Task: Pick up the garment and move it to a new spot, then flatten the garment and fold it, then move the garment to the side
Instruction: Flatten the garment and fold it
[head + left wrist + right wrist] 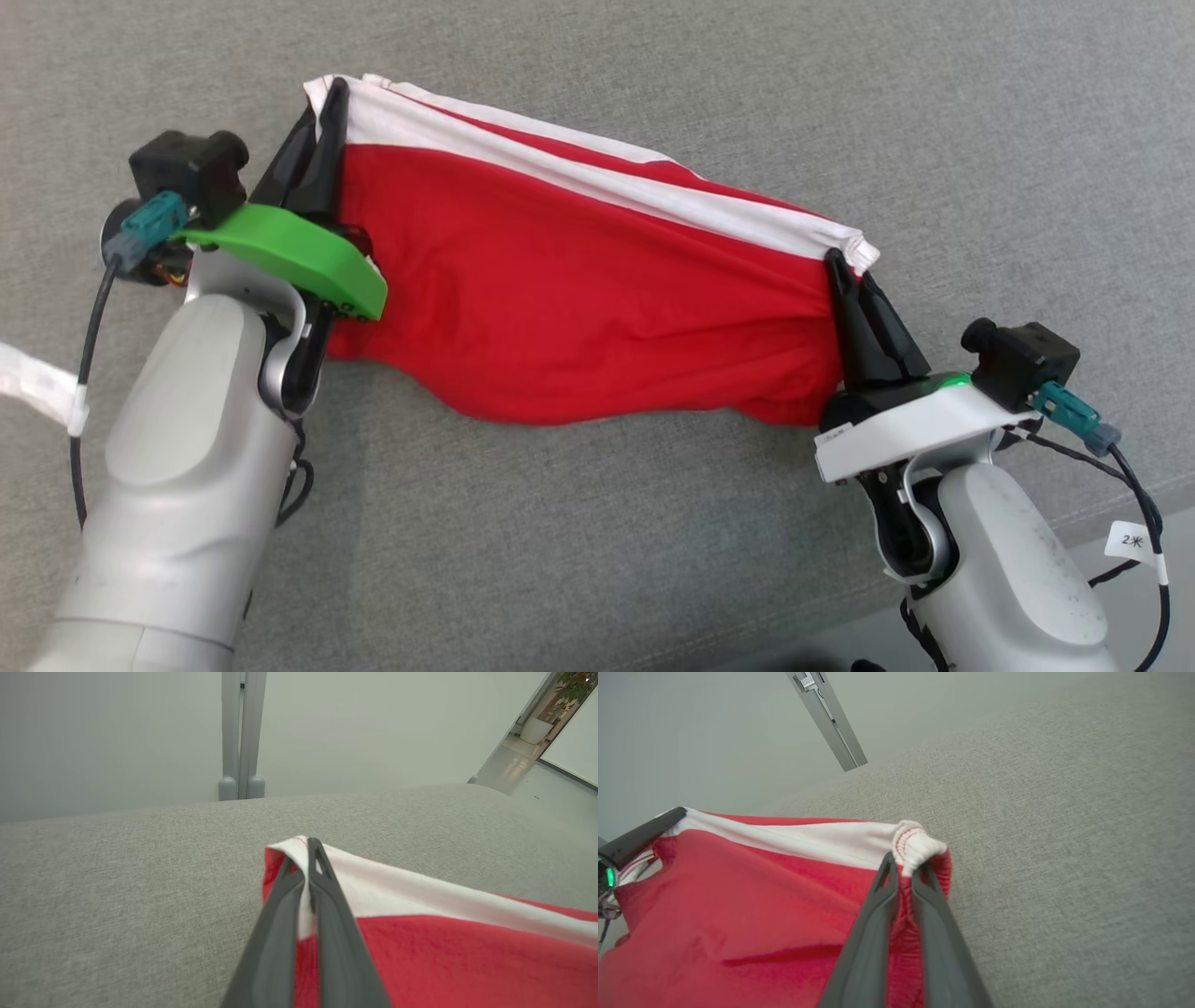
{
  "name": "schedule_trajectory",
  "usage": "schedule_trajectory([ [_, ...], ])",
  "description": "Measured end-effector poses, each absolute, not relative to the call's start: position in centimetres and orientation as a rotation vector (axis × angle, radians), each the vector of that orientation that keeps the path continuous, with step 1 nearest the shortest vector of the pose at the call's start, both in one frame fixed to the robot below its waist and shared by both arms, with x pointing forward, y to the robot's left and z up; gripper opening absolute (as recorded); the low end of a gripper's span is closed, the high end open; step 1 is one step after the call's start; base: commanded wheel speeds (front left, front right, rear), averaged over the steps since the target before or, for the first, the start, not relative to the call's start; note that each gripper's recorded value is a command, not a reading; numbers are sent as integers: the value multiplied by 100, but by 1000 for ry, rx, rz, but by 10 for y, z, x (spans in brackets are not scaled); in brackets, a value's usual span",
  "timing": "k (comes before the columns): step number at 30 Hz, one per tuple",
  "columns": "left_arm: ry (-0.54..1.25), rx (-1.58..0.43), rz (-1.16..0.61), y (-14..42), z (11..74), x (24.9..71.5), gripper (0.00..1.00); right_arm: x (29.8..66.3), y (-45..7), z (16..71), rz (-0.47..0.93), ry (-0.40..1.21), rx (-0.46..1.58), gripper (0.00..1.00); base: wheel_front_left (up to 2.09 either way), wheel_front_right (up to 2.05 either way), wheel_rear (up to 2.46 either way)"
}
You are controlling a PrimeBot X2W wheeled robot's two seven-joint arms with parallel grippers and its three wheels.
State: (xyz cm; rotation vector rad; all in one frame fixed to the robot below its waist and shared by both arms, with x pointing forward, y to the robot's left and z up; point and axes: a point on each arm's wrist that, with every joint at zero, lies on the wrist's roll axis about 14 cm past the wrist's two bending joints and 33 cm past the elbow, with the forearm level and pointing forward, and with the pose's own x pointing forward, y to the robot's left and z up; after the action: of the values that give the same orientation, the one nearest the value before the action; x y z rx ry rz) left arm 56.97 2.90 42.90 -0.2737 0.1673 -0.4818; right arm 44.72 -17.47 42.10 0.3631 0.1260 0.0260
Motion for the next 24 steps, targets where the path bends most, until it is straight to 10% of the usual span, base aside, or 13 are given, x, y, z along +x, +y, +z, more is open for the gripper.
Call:
schedule_trajectory([
  [6,197,-243,-495,19,415,579,0,449,-179,416,10,138,374,7,0,0,0],
  [7,200,-239,-498,17,414,579,14,450,-180,416,8,136,376,42,0,0,0],
  [8,200,-236,-501,16,414,580,29,450,-180,416,8,136,376,55,0,0,0],
  [9,200,-230,-505,14,414,580,71,450,-180,416,7,137,378,100,0,0,0],
  [10,199,-221,-515,12,415,580,100,450,-181,416,4,135,380,100,0,0,0],
  [24,186,-238,-531,9,433,555,100,438,-195,436,-26,86,326,100,0,0,0],
])
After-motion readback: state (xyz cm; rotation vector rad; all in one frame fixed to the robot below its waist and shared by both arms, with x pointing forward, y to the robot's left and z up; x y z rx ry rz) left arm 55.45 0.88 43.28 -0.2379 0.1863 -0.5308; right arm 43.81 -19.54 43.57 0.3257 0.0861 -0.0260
